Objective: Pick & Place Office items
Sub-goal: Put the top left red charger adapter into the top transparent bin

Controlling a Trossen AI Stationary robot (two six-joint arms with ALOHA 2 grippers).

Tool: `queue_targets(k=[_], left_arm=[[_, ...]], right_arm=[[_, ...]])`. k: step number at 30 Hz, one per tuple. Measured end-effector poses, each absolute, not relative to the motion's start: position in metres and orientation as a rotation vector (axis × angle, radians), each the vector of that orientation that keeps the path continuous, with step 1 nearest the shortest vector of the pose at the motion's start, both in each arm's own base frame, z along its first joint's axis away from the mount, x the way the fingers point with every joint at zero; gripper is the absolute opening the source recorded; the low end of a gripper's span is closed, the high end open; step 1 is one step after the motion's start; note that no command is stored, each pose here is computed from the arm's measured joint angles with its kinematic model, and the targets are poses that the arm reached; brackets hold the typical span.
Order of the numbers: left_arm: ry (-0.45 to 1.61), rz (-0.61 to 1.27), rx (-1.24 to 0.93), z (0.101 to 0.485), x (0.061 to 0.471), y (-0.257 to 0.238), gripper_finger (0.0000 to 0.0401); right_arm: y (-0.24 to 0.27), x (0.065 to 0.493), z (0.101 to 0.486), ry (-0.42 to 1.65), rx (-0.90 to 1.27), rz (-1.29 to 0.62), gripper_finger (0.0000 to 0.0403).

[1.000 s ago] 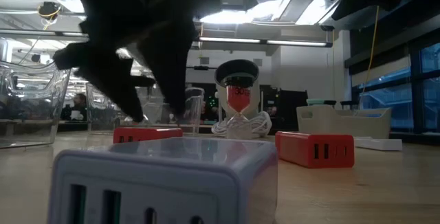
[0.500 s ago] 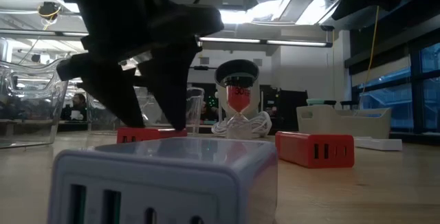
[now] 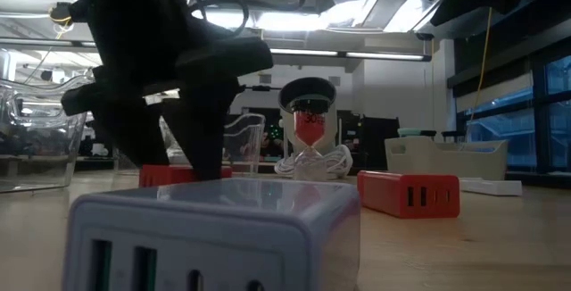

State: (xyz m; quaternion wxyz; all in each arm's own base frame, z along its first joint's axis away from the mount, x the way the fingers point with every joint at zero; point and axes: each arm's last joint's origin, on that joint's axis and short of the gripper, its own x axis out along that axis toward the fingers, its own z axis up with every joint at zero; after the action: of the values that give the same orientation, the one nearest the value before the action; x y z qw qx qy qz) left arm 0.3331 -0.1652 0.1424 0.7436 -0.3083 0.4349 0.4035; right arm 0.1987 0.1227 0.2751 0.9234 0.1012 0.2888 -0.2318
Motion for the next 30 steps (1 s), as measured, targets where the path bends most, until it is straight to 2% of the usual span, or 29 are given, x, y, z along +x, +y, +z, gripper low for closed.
queue_targets(k=[6, 13, 17, 21, 30], left_arm=[[0.985, 0.865, -0.662, 0.142, 0.334, -0.163, 0.0212], [0.97, 0.794, -0.606, 0.157, 0.343, -0.167, 0.0209], [0.902, 0.715, -0.549, 0.189, 0.348, -0.168, 0.0209], [0.838, 0.719, -0.463, 0.229, 0.343, -0.161, 0.0209], [0.853, 1.02, -0.337, 0.304, 0.293, -0.08, 0.0209]], right_arm=[[0.123, 0.199, 0.275, 0.593, 0.208, -0.476, 0.0306], [0.123, 0.199, 0.275, 0.593, 0.208, -0.475, 0.0306], [0.123, 0.199, 0.275, 0.593, 0.208, -0.475, 0.0306], [0.123, 0.199, 0.275, 0.593, 0.208, -0.475, 0.0306], [0.123, 0.199, 0.275, 0.591, 0.217, -0.477, 0.0306]])
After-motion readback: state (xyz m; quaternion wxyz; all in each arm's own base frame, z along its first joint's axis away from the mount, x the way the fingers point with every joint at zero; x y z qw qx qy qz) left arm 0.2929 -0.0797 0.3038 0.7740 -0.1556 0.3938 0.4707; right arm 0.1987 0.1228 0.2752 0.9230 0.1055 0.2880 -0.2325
